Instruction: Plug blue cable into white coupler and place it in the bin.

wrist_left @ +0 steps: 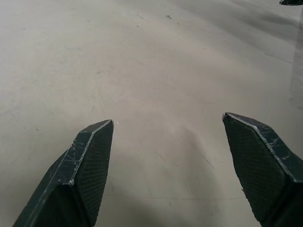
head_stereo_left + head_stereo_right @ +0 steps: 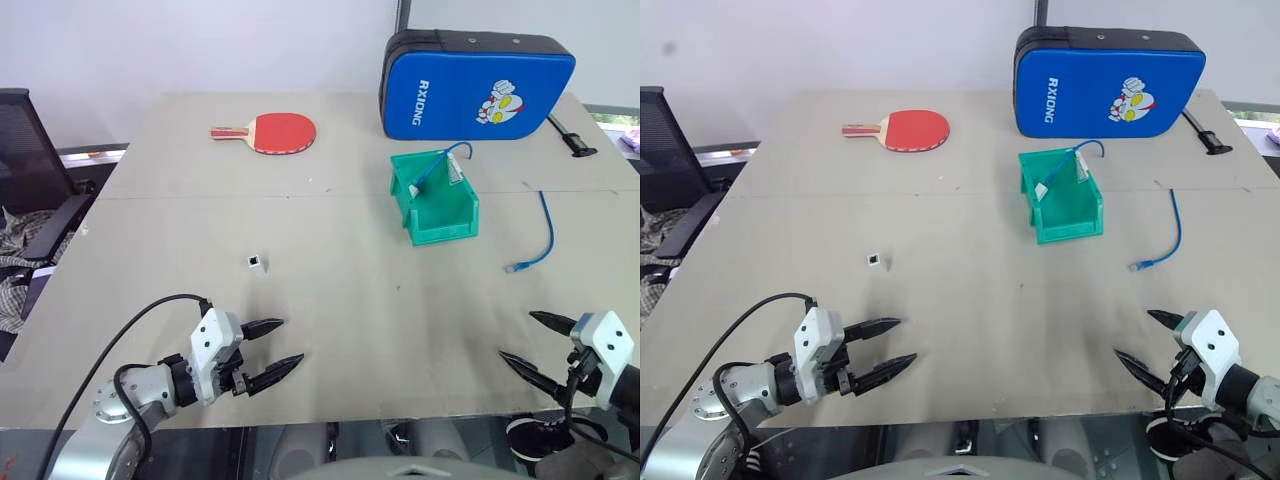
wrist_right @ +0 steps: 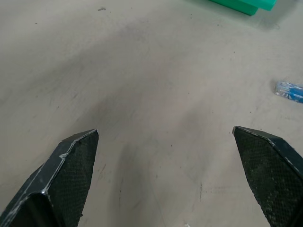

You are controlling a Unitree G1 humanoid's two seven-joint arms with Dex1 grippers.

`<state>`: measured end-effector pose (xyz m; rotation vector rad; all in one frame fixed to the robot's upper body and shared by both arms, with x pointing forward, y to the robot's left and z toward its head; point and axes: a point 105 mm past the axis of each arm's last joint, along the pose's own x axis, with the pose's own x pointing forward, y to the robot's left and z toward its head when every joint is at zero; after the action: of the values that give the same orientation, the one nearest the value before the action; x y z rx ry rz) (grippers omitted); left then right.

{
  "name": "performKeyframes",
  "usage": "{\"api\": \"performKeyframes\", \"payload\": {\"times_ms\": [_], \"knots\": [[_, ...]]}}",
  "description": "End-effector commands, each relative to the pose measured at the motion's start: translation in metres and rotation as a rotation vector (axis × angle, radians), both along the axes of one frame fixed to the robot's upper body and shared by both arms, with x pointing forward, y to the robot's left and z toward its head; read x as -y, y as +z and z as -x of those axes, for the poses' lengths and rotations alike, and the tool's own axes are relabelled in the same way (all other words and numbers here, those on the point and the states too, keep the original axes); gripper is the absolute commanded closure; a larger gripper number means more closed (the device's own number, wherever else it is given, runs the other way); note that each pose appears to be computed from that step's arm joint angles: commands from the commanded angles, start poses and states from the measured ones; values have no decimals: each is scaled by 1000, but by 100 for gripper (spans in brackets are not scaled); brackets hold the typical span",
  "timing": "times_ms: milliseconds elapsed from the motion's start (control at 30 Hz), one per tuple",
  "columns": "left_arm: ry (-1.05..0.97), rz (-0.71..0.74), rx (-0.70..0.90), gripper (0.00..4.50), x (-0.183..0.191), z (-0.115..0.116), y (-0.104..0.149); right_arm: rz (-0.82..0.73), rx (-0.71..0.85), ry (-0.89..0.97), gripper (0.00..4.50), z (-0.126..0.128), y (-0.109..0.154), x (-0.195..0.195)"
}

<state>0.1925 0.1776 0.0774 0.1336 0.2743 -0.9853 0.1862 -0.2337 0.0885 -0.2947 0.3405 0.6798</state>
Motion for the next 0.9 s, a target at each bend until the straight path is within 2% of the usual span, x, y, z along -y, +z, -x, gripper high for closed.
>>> {"api": "performKeyframes", "payload": {"times_ms": [33,167,400,433,467,500,667,867,900], "knots": [[25,68,44,72,4,-8,17,39,70,-1,2,-10,18,6],[28,174,24,72,18,-13,32,121,91,-18,2,-31,33,18],[-152,109,80,72,39,-6,43,346,-29,107,2,-72,50,49],[-165,112,85,72,41,-7,46,391,-43,139,53,-81,51,53],[-180,111,91,72,43,-7,47,433,-58,169,76,-87,51,57],[-191,110,95,72,44,-7,49,483,-73,206,119,-94,50,61],[-207,103,114,72,45,-9,52,539,-119,306,119,-120,45,62],[-211,96,130,72,47,-9,52,582,-192,367,119,-156,23,52],[-212,96,130,72,47,-9,52,582,-213,382,162,-157,21,51]]}}
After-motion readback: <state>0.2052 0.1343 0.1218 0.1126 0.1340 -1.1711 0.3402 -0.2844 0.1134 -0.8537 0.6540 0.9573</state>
